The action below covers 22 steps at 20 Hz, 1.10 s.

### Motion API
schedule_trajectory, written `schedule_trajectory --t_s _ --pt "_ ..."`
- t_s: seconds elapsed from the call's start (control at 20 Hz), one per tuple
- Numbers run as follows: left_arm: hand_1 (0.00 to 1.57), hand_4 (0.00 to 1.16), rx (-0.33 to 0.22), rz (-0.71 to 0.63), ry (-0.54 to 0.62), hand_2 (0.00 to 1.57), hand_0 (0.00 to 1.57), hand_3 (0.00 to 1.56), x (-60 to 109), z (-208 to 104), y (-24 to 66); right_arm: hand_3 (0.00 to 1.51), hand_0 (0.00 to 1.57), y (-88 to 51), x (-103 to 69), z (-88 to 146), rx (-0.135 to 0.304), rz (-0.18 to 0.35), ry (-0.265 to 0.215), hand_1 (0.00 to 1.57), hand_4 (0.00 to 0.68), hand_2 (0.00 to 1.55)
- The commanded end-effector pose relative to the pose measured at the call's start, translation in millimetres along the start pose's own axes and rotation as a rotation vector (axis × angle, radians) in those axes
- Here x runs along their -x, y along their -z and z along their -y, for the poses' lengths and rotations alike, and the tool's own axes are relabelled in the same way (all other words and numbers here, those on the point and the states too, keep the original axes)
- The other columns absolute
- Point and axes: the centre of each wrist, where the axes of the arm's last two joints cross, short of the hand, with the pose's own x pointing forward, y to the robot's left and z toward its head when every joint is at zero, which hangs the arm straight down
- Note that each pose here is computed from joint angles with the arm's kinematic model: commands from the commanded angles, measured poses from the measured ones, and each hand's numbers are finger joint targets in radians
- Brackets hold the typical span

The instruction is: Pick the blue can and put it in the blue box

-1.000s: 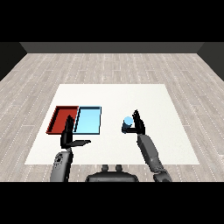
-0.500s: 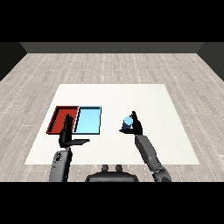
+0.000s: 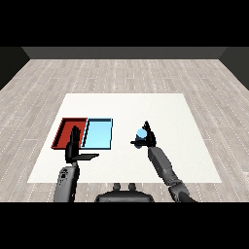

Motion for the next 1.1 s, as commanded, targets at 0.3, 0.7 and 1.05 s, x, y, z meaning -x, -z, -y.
schedule_trajectory --t_s 0.3,0.7,1.05 --pt "0.0 0.0 0.012 -0.009 -0.016 0.0 0.0 0.0 -2.5 -3 -13.4 1.42 1.46 12.3 -14.2 5 0.126 -0.086 -0.101 1.46 0.469 1.45" --pt "0.0 0.0 0.023 0.0 0.003 0.0 0.0 0.0 -0.8 -4 -9.5 1.37 1.43 16.2 -15.5 -13 0.126 -0.028 -0.126 1.43 0.504 1.44" --pt "0.0 0.0 0.046 0.012 -0.019 0.0 0.0 0.0 6.4 -5 -18.0 1.34 1.45 15.1 -32.1 -33 0.064 0.114 -0.21 1.45 0.486 1.47"
